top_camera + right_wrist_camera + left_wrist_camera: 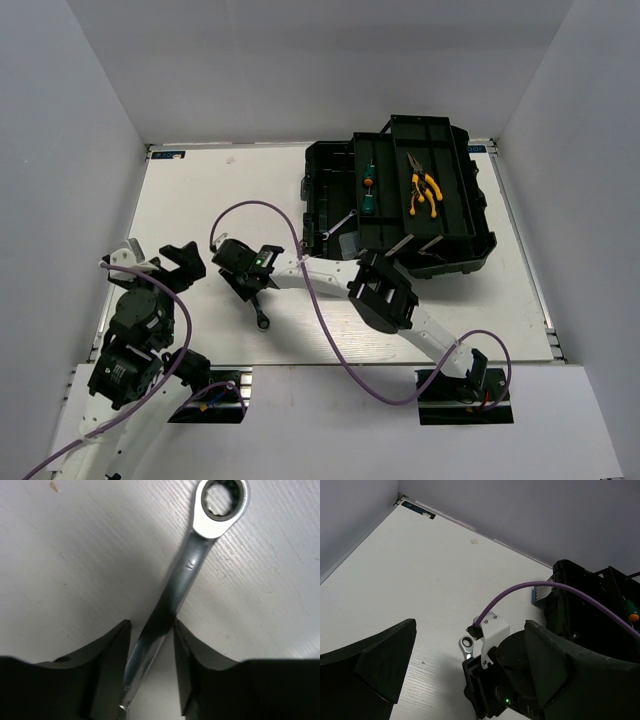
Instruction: Sort the tools into containers
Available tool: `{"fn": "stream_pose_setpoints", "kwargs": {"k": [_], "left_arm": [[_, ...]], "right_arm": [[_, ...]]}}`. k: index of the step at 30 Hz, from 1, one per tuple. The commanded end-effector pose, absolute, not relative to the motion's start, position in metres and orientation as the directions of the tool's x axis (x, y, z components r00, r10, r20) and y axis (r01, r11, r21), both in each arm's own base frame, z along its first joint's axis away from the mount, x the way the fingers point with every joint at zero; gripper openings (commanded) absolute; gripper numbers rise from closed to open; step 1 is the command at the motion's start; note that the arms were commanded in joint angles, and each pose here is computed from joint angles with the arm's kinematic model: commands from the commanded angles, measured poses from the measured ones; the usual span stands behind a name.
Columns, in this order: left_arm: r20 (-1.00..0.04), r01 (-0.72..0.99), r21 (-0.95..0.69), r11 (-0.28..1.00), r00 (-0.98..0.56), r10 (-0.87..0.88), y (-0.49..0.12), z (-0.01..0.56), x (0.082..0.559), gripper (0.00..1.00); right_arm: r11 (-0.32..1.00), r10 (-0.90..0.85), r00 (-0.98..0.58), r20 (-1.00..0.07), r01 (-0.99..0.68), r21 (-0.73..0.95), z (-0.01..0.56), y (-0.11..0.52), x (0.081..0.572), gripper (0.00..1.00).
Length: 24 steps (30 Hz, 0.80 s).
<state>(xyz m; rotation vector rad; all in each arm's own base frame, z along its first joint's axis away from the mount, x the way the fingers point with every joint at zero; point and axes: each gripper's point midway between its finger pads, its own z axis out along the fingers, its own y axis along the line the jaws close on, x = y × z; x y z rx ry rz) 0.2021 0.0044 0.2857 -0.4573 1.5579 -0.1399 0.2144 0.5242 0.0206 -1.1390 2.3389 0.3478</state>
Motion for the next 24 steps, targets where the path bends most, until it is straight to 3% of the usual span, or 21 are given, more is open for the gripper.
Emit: {"fn": "stream_pose_setpoints", "kwargs": {"k": [1,6,7,10,16,24], "left_arm": [[-0.925,-0.184,-0.379,0.907,0.055,-0.376,0.006,0.295,0.198,0.99],[-0.923,-0.180,-0.385,0.905,0.064,-0.380,0.007,0.297,0.197,0.99],[-0.923,-0.180,-0.385,0.905,0.064,-0.380,0.007,0.297,0.197,0.99],[-0.923,-0.180,-0.385,0.905,0.064,-0.380,0.007,0.297,0.197,0.99],[-0.923,-0.180,-0.385,0.905,0.064,-0.380,0.006,0.297,0.199,0.99],[-0.927,-0.186,-0.375,0.908,0.048,-0.373,0.005,0.294,0.202,0.99]], "right_arm": [[0.652,-0.713,-0.587,-0.384,-0.756,-0.056,-0.043,0.480,0.197,0.42],[0.650,-0.728,-0.599,-0.334,-0.758,-0.055,-0.059,0.467,0.188,0.22],[0.650,-0.729,-0.601,-0.328,-0.758,-0.056,-0.061,0.466,0.188,0.13],[0.633,-0.743,-0.584,-0.327,-0.771,-0.064,-0.059,0.466,0.189,0.00],[0.519,-0.781,-0.492,-0.385,-0.854,0.040,-0.009,0.488,0.200,0.00],[0.463,-0.718,-0.457,-0.524,-0.877,0.131,0.074,0.507,0.219,0.00]]}}
